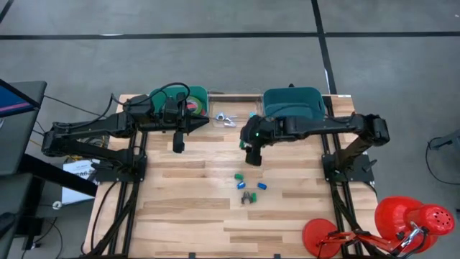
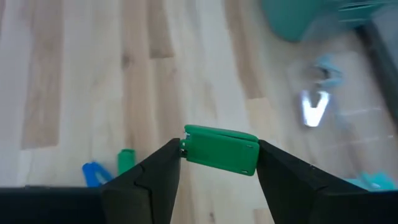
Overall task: Pick and place Stapler, Stapler remover, tape
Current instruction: Put the green stapler into the dark blue bin
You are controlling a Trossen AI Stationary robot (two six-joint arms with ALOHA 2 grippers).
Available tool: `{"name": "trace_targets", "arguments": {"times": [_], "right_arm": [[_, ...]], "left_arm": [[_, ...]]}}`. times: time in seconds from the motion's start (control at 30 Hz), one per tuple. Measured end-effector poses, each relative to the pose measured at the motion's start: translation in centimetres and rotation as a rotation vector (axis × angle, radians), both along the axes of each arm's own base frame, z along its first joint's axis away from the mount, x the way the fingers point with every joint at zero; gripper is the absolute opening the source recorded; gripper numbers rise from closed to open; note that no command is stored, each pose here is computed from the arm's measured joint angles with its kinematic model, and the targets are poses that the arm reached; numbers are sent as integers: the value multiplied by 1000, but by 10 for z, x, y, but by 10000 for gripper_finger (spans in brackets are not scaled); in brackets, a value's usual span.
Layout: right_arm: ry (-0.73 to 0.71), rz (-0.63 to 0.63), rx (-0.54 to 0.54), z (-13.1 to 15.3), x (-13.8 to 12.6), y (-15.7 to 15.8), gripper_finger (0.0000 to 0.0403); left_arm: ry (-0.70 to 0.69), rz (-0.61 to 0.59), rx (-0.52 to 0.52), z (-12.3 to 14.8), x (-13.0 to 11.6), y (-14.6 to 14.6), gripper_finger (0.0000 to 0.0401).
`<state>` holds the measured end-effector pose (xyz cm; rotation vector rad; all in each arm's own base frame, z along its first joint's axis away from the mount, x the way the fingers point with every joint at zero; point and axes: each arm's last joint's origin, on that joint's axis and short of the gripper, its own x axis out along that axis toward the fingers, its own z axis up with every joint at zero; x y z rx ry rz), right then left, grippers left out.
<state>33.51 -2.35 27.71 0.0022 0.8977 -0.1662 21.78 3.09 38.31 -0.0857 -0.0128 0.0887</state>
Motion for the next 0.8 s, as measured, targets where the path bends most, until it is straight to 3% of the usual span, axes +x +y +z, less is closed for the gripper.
{"name": "trace_targets", "arguments": {"times": [0.43, 0.8], "right_arm": [[-41, -243, -6, 25, -36, -73, 191], [82, -425, 20, 20, -70, -122, 187]], "left_arm": [[-2, 0, 0, 0, 0, 0, 21], [-2, 0, 1, 0, 0, 0, 21]]}}
